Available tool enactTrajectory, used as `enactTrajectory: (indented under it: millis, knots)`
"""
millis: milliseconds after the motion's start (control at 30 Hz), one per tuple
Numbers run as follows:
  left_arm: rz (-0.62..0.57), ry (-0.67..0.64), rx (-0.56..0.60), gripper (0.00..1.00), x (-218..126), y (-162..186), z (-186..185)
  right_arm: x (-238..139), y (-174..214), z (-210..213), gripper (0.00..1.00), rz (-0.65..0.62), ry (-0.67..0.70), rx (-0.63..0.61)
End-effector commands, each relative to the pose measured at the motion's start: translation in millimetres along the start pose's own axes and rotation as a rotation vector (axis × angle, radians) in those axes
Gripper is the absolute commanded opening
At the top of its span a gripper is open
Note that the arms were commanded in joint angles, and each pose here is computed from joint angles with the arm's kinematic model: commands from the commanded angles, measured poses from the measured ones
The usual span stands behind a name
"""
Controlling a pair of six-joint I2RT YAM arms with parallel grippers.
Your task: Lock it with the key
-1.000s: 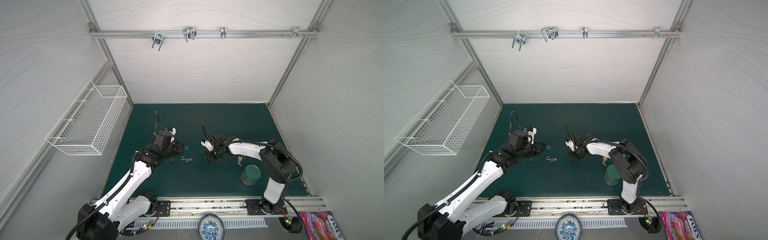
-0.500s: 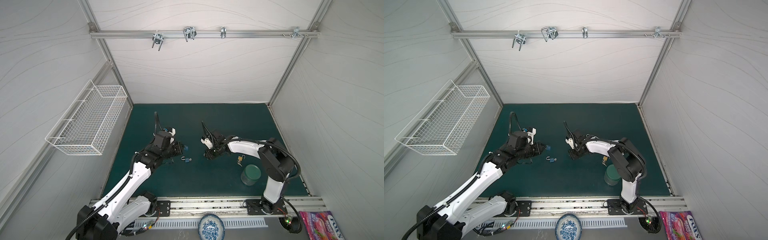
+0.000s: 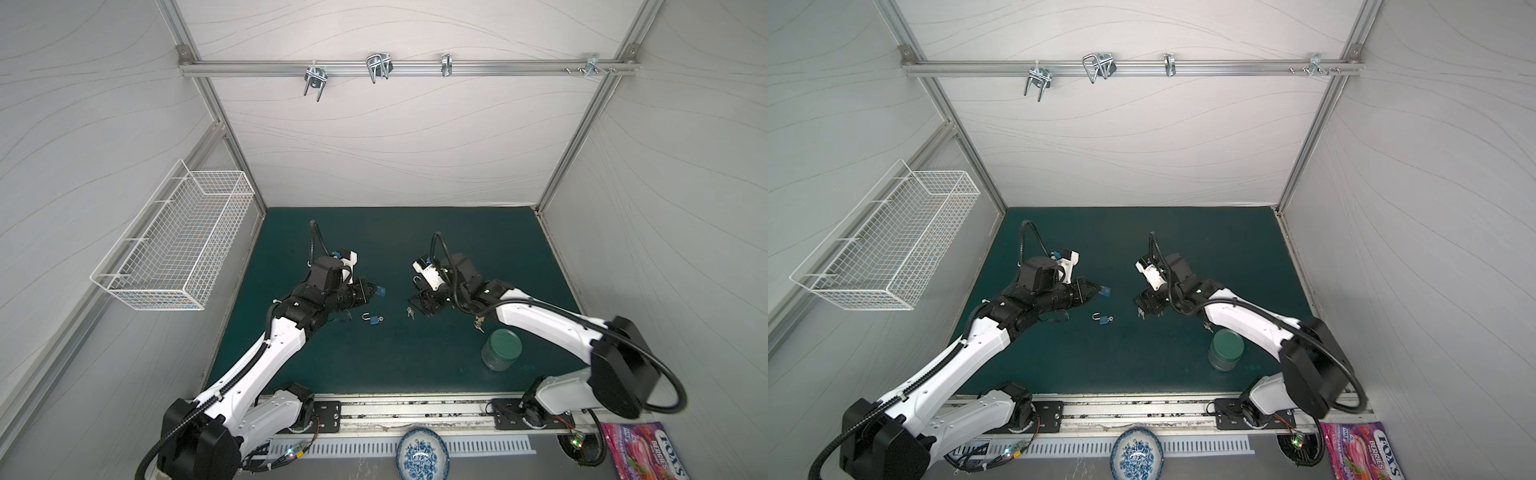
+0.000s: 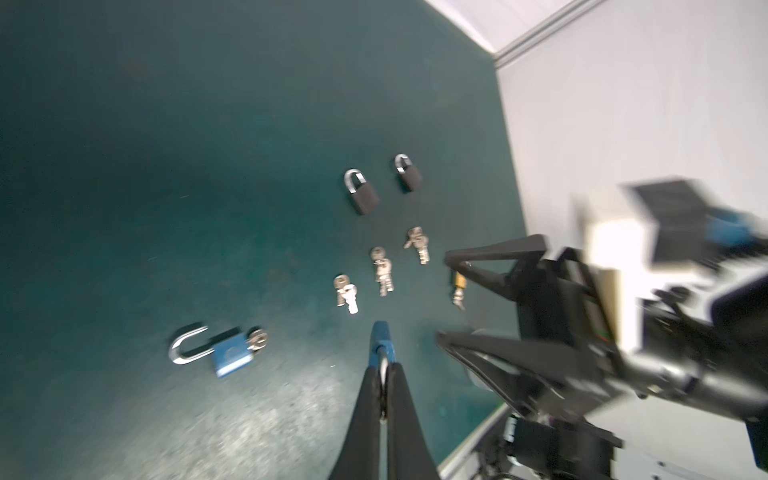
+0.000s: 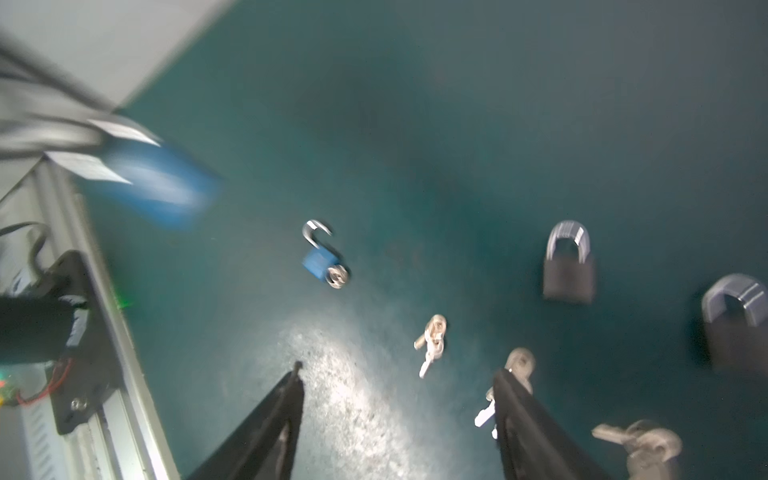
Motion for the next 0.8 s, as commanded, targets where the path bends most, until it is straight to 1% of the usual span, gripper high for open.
enactTrajectory:
  millis: [0,133,300,367,500,600,767]
  knots:
    - [-0.002,0.268,0.070,0.00,-10,-22,-59,-22,-24,18,0.80,-0.140,-0.052,-0.182]
    - [0.052,0.392,0.089,0.00,-9,-20,-77,-45,-32,41,0.81,-0.222,-0.095,-0.346]
    - [0.075,0.452,0.125,0.00,-15,-16,-91,-66,-30,54,0.79,-0.262,-0.112,-0.492]
    - [0.095,0.469,0.146,0.00,-16,-10,-96,-71,-29,53,0.76,-0.278,-0.092,-0.543]
    - [0.132,0.500,0.172,0.00,-16,1,-104,-80,-37,54,0.67,-0.323,-0.061,-0.601]
    - [0.147,0.513,0.182,0.00,-16,6,-108,-82,-43,54,0.64,-0.316,-0.059,-0.614]
    - [0.147,0.540,0.205,0.00,-20,7,-116,-73,-45,50,0.60,-0.277,-0.035,-0.623]
Point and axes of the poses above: each gripper's point midway between its finger pads, its own x axis out along the fingers, its own z axis along the line the jaws close on, y = z × x, the point moved 4 cm from there along -x, back along the fingers, and after that the axes turned 5 degrees about -x, right-handed, at the moved point
